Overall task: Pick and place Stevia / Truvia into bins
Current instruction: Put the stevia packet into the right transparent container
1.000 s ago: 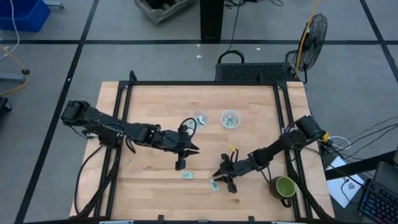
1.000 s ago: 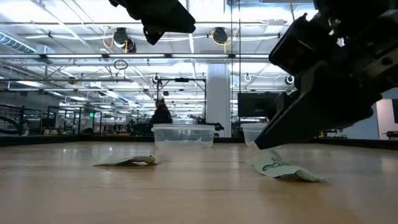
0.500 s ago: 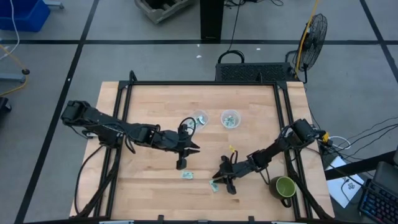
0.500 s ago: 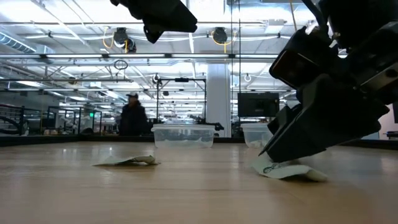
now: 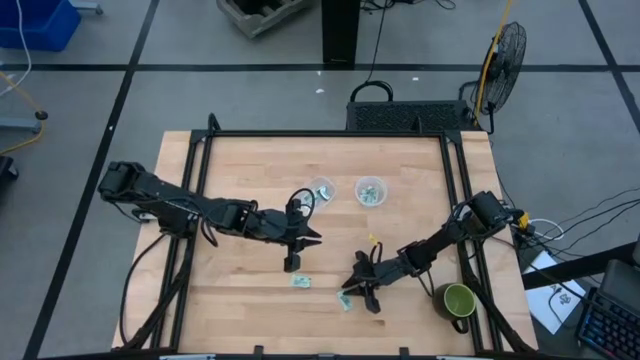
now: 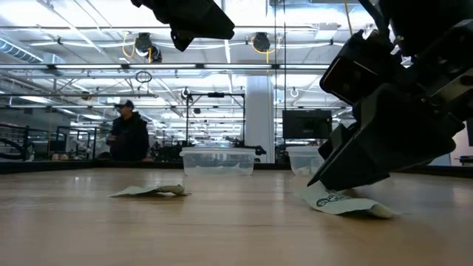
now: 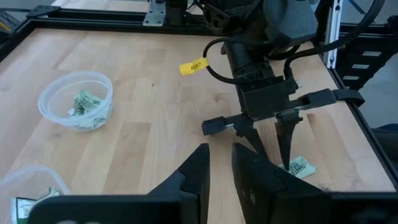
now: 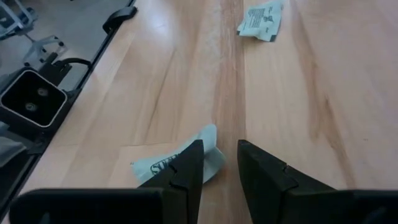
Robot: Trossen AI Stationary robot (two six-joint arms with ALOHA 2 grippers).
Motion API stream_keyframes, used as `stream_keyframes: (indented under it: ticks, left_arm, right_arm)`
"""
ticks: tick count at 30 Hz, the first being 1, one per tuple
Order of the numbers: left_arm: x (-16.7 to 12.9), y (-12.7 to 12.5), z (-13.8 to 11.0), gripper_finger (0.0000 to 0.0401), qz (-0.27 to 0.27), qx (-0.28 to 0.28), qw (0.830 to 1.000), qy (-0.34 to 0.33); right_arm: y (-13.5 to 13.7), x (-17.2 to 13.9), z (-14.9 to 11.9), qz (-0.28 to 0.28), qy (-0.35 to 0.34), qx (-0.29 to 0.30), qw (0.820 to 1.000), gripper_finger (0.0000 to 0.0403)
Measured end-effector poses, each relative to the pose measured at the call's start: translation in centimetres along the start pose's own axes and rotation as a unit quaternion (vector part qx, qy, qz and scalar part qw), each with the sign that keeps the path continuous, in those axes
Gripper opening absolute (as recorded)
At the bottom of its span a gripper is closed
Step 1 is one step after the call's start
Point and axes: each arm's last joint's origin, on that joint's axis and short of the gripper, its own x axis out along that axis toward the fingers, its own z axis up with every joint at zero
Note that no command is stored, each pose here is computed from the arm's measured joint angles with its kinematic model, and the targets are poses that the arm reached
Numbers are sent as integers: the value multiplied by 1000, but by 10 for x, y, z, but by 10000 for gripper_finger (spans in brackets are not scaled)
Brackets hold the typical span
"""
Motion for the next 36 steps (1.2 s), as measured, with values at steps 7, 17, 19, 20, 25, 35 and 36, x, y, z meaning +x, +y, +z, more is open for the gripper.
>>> stream_keyframes:
  ticks: [7,17,19,20,25,35,36]
  left_arm:
    - [0,0,0,72,0,0,1000,0]
    - [0,0,0,72,0,0,1000,0]
    - [0,0,0,72,0,0,1000,0]
    - [0,0,0,72,0,0,1000,0]
    - [0,0,0,72,0,0,1000,0]
    - [0,0,0,72,0,0,1000,0]
    - [0,0,0,72,0,0,1000,0]
  right_arm:
    - [0,0,0,1,2,-8,1000,91]
    - [1,0,-1,25,14,-8,1000,91]
    - [1,0,-1,25,15,-13,1000,91]
    - [1,0,-1,25,15,-13,999,91]
    - [1,0,-1,25,16,-22,999,75]
    - [-4,0,0,-43,-14,-21,999,7]
    - [-5,0,1,-60,-24,-23,998,6]
